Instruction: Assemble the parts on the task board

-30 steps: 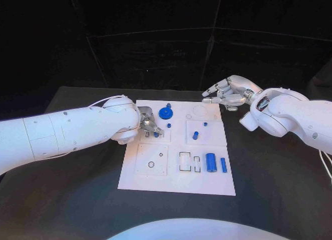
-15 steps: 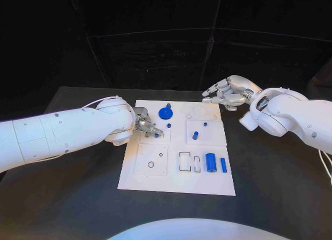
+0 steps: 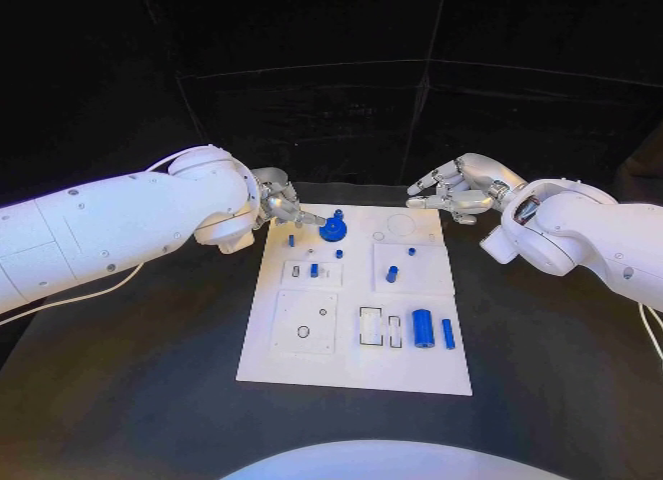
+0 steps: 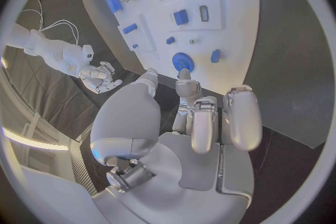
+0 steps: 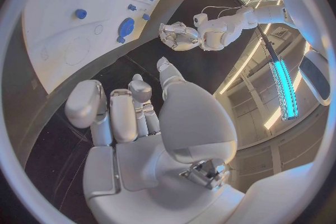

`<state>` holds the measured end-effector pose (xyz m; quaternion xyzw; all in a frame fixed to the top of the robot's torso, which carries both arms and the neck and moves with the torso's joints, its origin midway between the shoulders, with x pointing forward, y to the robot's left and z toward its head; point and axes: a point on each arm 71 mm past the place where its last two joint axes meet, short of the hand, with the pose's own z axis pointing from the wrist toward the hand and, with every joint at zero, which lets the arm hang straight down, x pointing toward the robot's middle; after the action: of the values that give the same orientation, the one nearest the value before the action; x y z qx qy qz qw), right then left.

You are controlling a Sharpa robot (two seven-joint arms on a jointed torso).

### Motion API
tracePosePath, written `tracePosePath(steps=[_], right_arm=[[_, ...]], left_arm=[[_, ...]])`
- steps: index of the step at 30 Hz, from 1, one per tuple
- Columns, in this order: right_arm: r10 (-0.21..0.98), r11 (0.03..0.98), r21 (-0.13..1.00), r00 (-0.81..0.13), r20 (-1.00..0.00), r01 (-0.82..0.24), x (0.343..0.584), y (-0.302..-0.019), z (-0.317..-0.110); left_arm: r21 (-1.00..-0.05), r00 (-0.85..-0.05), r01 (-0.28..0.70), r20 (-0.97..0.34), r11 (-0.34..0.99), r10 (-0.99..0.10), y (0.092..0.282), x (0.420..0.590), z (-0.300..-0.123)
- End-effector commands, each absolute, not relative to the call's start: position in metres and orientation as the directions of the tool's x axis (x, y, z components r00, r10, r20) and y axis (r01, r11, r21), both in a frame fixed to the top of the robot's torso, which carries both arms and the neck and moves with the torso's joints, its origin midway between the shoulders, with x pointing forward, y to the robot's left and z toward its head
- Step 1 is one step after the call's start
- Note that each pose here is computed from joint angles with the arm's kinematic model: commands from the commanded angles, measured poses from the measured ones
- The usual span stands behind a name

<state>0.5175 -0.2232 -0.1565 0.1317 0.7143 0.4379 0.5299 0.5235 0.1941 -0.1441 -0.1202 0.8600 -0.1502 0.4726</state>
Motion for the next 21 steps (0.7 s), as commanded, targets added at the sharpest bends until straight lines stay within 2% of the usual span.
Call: tracePosePath(steps=[1, 7, 10, 21], right_arm=[[0.651, 0.574, 0.768, -0.409, -0.639, -0.285, 0.518, -0.222, -0.155], [0.65, 0.573, 0.768, -0.412, -0.638, -0.286, 0.518, -0.22, -0.155], [0.648, 0.571, 0.768, -0.416, -0.638, -0.289, 0.518, -0.218, -0.155], [0.645, 0.569, 0.768, -0.419, -0.639, -0.296, 0.518, -0.215, -0.155]], left_arm=[[-0.311, -0.599, -0.076, -0.745, 0.947, -0.292, 0.203, 0.534, -0.143], [-0.241, -0.63, -0.124, -0.73, 0.962, -0.264, 0.216, 0.556, -0.146], [-0.213, -0.646, -0.145, -0.719, 0.966, -0.255, 0.219, 0.565, -0.153], [-0.18, -0.672, -0.164, -0.699, 0.97, -0.244, 0.218, 0.576, -0.175]])
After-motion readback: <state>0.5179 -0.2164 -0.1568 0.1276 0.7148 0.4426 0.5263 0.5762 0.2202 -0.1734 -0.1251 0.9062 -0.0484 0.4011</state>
